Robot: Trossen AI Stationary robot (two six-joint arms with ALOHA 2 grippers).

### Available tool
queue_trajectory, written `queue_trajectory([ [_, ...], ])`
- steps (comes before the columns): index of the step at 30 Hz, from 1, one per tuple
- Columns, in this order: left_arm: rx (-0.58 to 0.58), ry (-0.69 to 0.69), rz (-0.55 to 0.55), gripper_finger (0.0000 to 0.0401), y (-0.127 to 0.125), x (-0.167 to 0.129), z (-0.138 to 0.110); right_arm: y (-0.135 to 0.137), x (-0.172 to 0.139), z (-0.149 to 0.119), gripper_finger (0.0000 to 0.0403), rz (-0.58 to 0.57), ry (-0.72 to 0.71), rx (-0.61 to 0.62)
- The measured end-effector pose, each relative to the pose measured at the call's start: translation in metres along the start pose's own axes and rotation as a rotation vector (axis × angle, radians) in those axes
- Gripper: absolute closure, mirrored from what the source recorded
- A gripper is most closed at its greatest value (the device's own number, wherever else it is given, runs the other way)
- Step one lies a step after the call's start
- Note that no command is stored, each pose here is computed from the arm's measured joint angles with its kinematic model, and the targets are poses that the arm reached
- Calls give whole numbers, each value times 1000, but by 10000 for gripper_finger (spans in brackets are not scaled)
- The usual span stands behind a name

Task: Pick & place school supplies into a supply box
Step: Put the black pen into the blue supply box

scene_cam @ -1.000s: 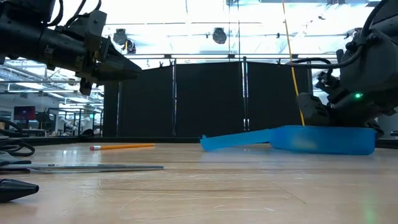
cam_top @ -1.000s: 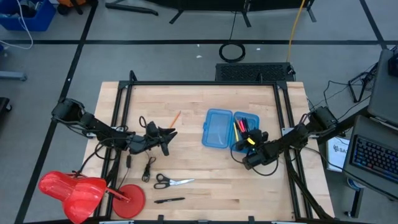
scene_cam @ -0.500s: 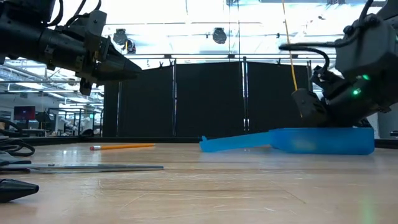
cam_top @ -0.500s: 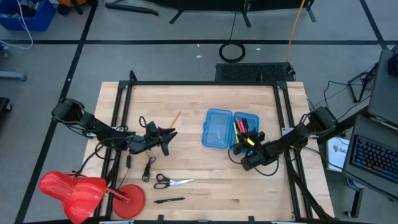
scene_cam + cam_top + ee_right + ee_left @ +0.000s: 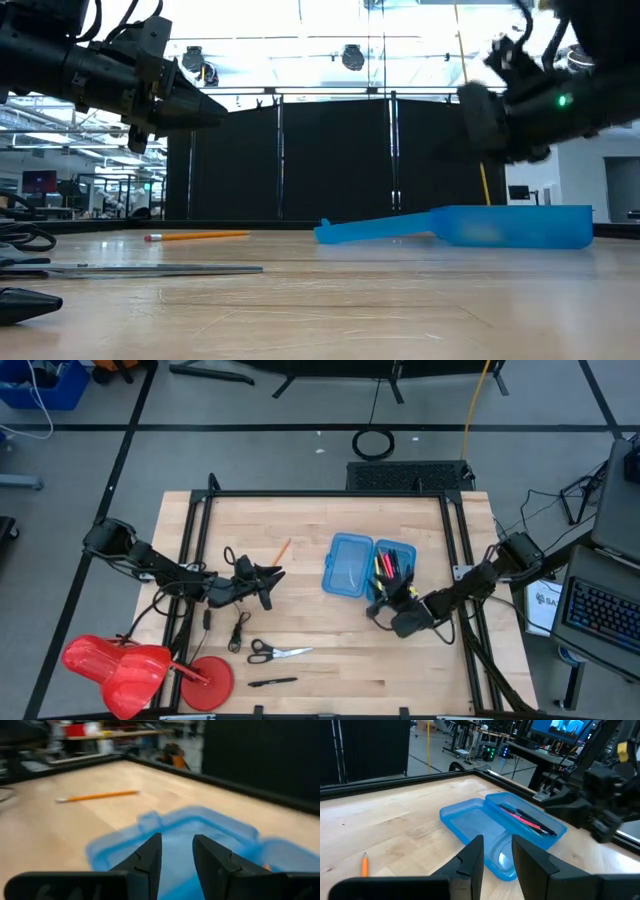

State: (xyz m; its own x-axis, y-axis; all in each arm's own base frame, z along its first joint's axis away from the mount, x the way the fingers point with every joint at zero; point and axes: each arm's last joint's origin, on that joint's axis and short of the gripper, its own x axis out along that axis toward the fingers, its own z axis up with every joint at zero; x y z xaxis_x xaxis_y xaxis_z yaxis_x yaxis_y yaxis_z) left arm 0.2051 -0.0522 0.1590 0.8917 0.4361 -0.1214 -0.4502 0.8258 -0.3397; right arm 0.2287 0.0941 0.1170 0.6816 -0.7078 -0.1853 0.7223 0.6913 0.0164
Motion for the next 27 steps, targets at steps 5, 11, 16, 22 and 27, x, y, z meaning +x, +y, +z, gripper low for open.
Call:
queue_trajectory([
  [5,1,0,0,297,0,0,0,17,-4,15,305,284,2,-97],
  [11,4,-1,1,297,0,0,0,27,2,28,305,714,-1,-102],
  [16,7,-9,16,297,1,0,0,26,11,32,305,845,18,-74],
  [22,20,-25,48,297,1,0,1,23,18,30,305,826,47,-50],
  [27,10,-34,56,297,3,2,3,23,19,30,305,824,34,-77],
])
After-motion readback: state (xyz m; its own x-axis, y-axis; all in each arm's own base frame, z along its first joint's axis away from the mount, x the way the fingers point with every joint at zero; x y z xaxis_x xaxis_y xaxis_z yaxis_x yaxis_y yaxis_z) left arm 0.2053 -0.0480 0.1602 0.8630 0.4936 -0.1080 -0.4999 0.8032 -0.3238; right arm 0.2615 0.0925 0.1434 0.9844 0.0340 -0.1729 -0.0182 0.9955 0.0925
